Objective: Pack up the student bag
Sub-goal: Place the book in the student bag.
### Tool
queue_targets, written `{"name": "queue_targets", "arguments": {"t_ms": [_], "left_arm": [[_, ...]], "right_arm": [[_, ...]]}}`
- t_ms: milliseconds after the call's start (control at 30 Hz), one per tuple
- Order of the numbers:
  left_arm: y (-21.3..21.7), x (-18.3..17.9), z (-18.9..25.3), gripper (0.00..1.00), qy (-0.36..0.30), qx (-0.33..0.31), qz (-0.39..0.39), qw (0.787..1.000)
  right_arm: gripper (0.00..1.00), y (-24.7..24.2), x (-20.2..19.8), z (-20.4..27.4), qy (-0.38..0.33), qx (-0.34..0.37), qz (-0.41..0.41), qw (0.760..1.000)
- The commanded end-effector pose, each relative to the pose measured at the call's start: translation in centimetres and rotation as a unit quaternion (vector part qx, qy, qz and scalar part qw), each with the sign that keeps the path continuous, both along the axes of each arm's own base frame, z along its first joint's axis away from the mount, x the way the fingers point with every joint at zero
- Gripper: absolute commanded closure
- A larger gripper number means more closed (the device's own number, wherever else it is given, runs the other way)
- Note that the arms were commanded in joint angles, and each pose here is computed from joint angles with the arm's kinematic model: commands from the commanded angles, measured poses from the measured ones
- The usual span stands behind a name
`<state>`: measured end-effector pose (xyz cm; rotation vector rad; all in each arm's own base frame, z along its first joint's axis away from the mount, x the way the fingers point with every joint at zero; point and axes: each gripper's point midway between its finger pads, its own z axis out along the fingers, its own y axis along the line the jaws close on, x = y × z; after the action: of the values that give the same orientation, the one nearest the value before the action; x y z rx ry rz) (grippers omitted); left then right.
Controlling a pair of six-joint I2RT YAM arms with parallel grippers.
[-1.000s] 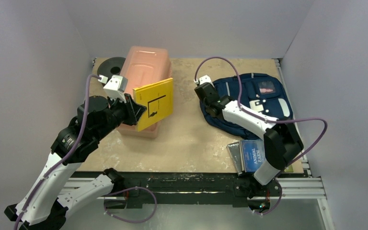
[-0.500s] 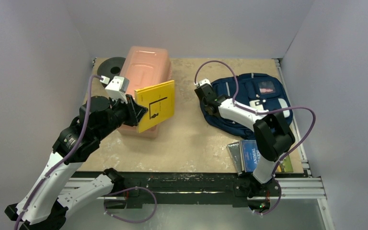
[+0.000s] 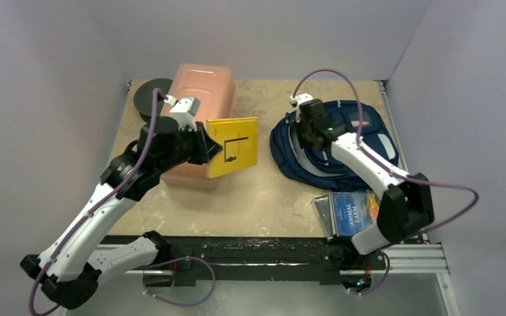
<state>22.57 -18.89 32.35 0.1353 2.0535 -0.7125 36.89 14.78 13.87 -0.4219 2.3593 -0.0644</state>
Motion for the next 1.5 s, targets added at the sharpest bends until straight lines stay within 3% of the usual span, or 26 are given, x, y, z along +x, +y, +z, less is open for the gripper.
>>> {"name": "queue_targets", "arguments": {"t_ms": [0, 133, 367, 467, 633, 767, 933, 1067, 1200, 1367, 1400, 1467], "left_arm": [[-6.1, 1.5, 4.6, 1.0, -0.005, -0.146, -0.066, 0.987], [-9.2, 2.4, 4.6, 1.0, 0.038, -0.198, -0.095, 0.975], [-13.7, 5.8, -0.2, 1.0, 0.132, -0.3, -0.068, 0.942], [-14.4, 6.6, -3.3, 1.0, 0.207, -0.296, -0.017, 0.932], [-13.9, 7.7, -5.6, 1.0, 0.239, -0.322, 0.051, 0.915], [-17.4, 9.4, -4.7, 1.0, 0.244, -0.378, 0.029, 0.893], [-21.6, 12.2, -5.5, 1.0, 0.207, -0.367, 0.052, 0.905], [-26.4, 15.2, -8.1, 1.0, 0.233, -0.377, 0.057, 0.895], [-28.8, 17.6, -9.6, 1.0, 0.184, -0.391, 0.097, 0.896], [-32.7, 16.1, -12.4, 0.64, 0.221, -0.368, 0.04, 0.902], [-32.1, 15.4, -13.1, 0.59, 0.23, -0.349, 0.04, 0.908], [-29.9, 14.2, -13.3, 0.39, 0.218, -0.306, 0.031, 0.926]], "right_arm": [[1.0, 2.4, -0.4, 6.0, -0.041, 0.148, 0.098, 0.983], [1.0, 1.9, -0.1, 6.3, -0.039, 0.152, 0.093, 0.983], [1.0, 2.1, 1.4, 10.6, -0.049, 0.246, 0.05, 0.967], [1.0, 1.1, 2.0, 11.9, -0.051, 0.24, 0.022, 0.969], [1.0, 0.4, 2.6, 13.3, -0.055, 0.273, 0.006, 0.96], [1.0, 1.9, 2.0, 13.5, -0.039, 0.305, 0.041, 0.951], [1.0, 2.7, 0.9, 13.9, -0.03, 0.32, 0.069, 0.944], [1.0, 3.0, 0.1, 14.5, -0.03, 0.332, 0.078, 0.94], [1.0, 2.7, -0.2, 14.7, -0.031, 0.331, 0.071, 0.94], [1.0, 2.1, 0.0, 14.9, -0.034, 0.324, 0.064, 0.943], [1.0, 1.6, 0.2, 14.9, -0.039, 0.321, 0.056, 0.944], [1.0, 0.7, 0.6, 14.8, -0.042, 0.318, 0.046, 0.946]]}}
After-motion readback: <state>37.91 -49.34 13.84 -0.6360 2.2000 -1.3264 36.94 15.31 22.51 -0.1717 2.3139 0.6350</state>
